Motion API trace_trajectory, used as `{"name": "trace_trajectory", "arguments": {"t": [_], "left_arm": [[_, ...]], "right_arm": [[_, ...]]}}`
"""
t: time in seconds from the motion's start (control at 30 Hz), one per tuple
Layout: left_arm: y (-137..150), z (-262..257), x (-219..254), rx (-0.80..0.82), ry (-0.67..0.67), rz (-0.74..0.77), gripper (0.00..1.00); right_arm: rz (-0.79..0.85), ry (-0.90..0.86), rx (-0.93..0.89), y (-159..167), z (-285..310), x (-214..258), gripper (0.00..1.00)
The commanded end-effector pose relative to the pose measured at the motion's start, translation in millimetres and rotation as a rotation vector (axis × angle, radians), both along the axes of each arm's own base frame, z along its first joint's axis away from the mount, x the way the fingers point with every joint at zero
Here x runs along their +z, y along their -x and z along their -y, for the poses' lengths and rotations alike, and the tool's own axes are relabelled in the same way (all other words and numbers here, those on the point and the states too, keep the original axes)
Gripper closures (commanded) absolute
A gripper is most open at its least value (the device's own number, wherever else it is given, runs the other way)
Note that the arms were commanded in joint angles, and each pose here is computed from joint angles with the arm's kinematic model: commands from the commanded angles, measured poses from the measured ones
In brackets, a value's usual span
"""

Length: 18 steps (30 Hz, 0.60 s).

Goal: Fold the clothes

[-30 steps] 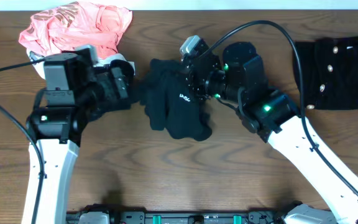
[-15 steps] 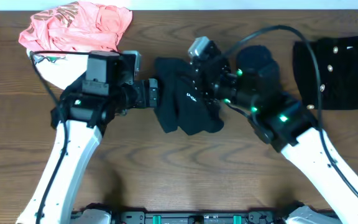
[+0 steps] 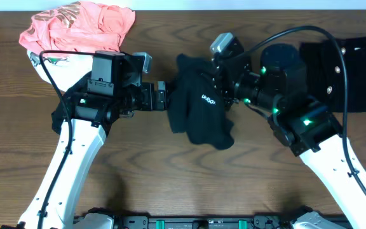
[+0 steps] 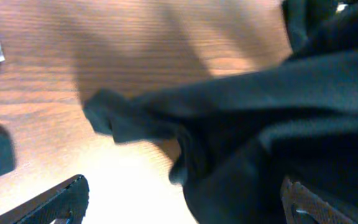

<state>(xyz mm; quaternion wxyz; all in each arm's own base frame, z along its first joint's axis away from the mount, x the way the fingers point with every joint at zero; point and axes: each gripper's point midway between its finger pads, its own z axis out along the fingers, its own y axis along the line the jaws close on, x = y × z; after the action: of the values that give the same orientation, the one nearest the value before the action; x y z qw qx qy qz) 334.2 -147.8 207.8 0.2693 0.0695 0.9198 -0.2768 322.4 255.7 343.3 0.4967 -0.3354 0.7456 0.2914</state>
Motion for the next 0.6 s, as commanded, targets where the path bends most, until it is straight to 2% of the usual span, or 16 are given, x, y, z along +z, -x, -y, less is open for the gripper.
{"name": "trace_trajectory", "arguments": {"t": [0.0, 0.37, 0.57], "left_arm": [[4, 17, 20, -0.086, 0.083, 0.036, 0.02], [21, 38, 32, -0.289, 0.145, 0.105, 0.02], [24, 40, 32, -0.325, 0.146, 0.118, 0.02]], "right_arm": [[0.056, -0.019, -0.010, -2, 7, 22, 0.99], [0.055, -0.011, -0.048, -9, 15, 20, 0.99], [0.051, -0.013, -0.042, -9, 16, 20, 0.99]]}}
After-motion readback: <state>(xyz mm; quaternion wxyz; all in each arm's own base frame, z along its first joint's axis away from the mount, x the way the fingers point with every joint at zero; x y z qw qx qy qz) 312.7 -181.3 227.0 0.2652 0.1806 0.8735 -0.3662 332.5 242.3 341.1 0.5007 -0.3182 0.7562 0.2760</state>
